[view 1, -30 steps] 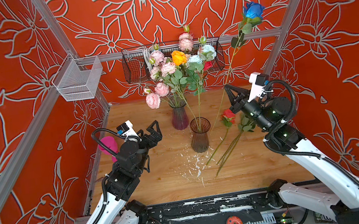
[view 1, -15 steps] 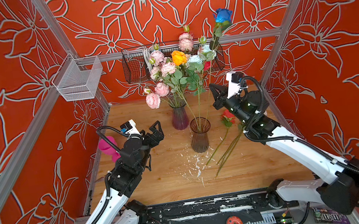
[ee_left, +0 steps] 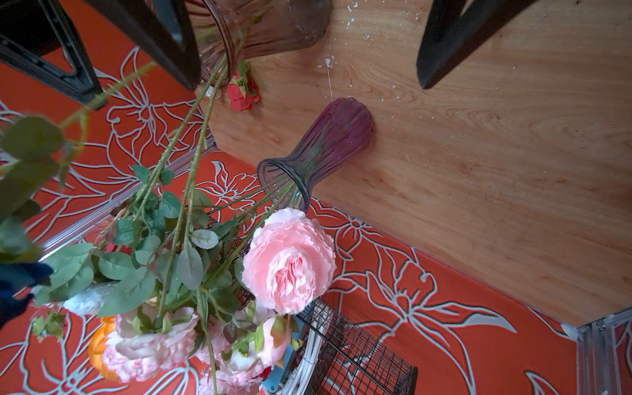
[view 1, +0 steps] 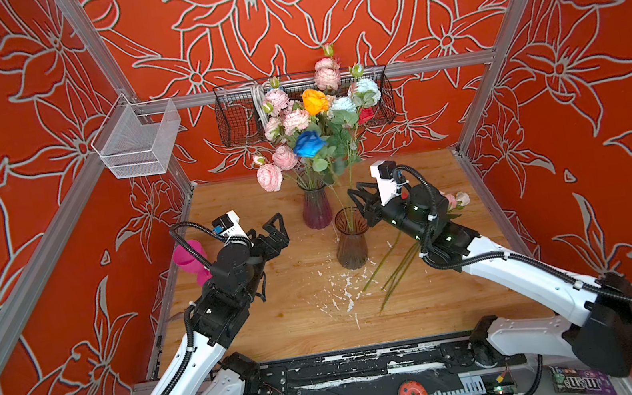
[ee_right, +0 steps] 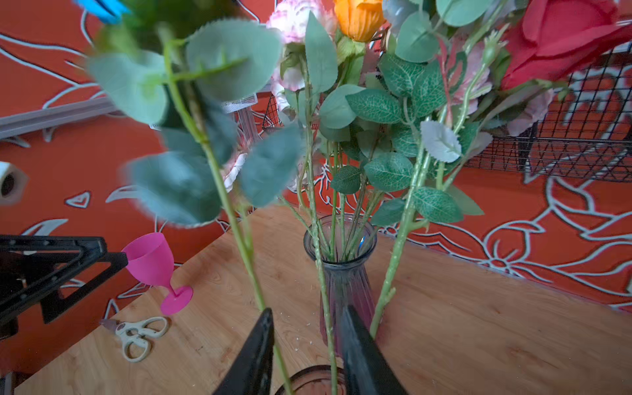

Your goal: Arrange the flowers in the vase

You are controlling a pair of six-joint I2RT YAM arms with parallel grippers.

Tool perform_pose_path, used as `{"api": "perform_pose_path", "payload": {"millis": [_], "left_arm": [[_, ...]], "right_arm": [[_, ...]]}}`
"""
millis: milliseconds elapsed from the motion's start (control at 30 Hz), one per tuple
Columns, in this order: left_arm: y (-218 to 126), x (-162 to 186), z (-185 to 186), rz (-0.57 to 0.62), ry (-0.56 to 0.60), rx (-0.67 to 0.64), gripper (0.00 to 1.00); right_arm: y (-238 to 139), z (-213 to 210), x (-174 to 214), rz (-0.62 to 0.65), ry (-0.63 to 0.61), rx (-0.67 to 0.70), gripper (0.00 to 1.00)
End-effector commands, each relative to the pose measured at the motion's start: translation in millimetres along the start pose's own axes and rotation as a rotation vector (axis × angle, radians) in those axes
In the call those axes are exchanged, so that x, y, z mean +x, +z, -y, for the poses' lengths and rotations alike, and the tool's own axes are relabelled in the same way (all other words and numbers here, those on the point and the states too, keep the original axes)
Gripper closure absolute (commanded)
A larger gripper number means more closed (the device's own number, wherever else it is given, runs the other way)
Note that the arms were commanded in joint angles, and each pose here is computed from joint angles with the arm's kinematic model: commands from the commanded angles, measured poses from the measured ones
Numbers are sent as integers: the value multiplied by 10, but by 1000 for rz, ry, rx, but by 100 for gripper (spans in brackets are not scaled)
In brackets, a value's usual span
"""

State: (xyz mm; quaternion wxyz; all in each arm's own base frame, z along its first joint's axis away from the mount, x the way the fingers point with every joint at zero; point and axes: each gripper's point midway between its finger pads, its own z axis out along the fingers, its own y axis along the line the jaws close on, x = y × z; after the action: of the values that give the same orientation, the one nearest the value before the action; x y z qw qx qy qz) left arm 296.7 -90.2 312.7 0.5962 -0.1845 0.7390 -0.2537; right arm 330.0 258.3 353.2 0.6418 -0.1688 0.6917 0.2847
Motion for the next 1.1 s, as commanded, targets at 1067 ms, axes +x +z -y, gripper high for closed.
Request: {"api": "perform_pose_path", "payload": {"millis": [1067], "left_arm": [[517,1099,512,-580,-139,154,3]], "right_arm": [[-549,2172,2655,-825,521,796,53]]}}
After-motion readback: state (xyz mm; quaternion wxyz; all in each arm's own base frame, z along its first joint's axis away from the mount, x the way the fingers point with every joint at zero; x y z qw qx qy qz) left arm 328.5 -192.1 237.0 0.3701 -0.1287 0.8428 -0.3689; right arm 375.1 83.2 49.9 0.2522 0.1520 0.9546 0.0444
